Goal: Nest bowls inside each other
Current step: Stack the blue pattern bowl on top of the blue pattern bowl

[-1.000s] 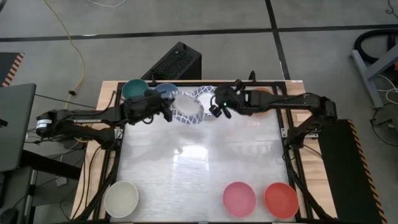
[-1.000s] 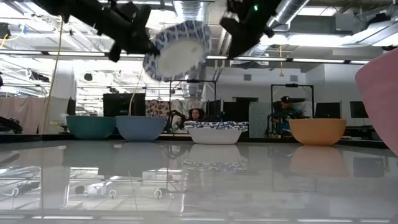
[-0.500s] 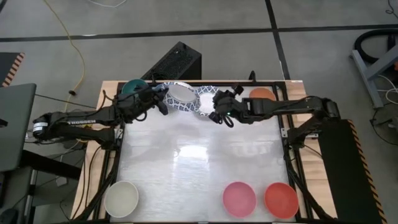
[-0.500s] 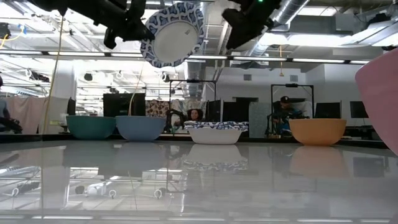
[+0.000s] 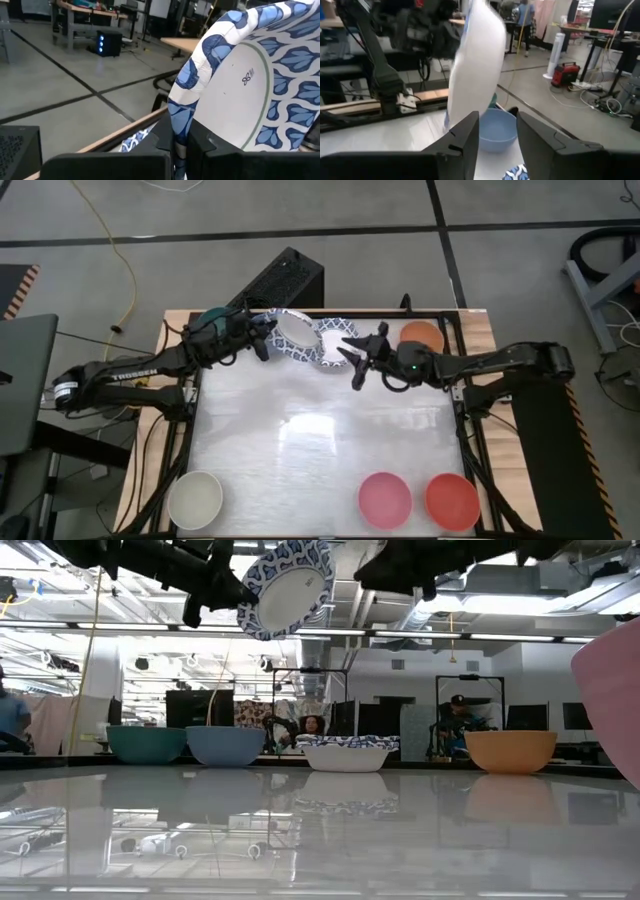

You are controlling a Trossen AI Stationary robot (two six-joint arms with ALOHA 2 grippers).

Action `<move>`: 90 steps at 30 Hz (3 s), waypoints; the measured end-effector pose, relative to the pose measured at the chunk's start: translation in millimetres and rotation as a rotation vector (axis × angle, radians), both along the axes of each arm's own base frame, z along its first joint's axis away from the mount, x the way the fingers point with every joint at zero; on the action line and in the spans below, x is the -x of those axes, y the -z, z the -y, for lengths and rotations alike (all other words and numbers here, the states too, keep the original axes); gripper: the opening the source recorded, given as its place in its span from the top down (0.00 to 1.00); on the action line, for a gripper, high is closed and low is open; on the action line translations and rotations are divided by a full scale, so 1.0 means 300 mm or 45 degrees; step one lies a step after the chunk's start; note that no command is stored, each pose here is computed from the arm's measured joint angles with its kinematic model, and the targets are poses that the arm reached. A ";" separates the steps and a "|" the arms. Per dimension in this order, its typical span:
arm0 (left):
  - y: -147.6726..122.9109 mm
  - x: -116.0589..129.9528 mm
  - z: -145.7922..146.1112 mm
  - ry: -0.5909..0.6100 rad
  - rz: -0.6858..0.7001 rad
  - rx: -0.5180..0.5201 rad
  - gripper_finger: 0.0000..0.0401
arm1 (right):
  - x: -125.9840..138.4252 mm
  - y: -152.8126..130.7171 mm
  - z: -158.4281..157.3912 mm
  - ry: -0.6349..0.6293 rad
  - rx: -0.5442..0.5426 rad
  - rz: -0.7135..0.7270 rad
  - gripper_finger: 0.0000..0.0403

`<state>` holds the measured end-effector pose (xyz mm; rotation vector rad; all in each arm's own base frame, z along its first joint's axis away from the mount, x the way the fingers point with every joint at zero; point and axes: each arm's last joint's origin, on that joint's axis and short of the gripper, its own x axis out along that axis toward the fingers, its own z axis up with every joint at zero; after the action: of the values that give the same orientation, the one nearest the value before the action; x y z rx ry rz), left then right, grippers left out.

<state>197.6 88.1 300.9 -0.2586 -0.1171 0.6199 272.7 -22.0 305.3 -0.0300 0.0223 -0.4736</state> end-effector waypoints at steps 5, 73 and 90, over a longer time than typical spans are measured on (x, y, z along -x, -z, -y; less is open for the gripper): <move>0.000 -0.003 -0.003 -0.014 0.011 0.002 0.99 | -0.032 0.026 -0.001 -0.017 0.000 -0.001 0.50; 0.047 0.002 0.005 0.048 -0.272 -0.061 0.40 | 0.006 0.095 0.453 0.326 -0.920 -0.007 0.99; 0.095 0.005 0.018 0.184 -0.408 0.071 0.40 | 0.045 0.308 0.647 0.200 -1.352 -0.194 0.99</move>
<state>196.0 82.6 272.4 -0.2163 0.2257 0.5140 259.1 -216.2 213.1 0.9833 0.4249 -0.5678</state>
